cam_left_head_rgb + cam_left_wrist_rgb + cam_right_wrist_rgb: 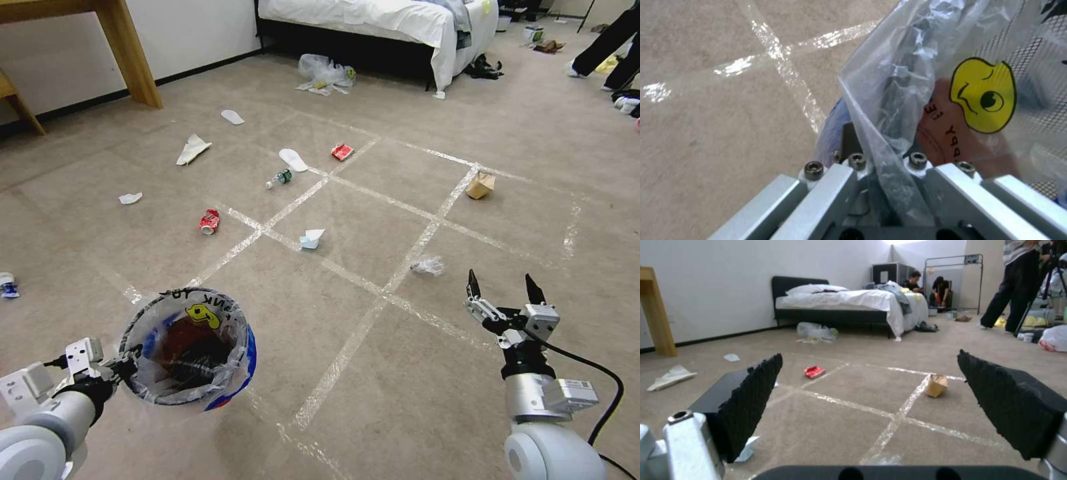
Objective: Pick up the trash bin and place the garbage on the floor into it.
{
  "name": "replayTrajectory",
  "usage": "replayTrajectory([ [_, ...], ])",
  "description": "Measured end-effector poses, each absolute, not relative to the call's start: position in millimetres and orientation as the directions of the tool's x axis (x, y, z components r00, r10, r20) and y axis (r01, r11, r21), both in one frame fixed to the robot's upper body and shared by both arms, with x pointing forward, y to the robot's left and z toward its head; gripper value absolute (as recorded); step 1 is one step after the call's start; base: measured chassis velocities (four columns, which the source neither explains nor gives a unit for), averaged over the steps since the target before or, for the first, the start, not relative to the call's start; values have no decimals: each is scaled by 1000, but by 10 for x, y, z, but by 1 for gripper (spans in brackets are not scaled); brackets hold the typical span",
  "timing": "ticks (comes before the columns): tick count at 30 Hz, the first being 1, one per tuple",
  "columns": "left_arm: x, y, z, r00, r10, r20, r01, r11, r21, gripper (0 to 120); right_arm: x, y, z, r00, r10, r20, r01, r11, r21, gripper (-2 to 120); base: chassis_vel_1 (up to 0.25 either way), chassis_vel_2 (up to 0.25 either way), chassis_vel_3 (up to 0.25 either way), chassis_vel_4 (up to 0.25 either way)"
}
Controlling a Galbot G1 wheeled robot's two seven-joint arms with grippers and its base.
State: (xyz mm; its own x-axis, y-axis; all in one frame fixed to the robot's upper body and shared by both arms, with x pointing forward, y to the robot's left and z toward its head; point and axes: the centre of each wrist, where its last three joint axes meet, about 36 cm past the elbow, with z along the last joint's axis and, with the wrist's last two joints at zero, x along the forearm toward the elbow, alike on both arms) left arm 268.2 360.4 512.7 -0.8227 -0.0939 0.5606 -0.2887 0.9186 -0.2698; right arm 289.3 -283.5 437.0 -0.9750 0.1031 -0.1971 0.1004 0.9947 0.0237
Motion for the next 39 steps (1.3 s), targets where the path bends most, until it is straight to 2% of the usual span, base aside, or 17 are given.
replayTrajectory([
  [39, 2691, 3625, 5095, -820, -97, 565, -295, 916, -271, 1, 2910, -2822, 4339, -976, 98, -193, 97, 995, 17, 100, -117, 117, 112, -116],
])
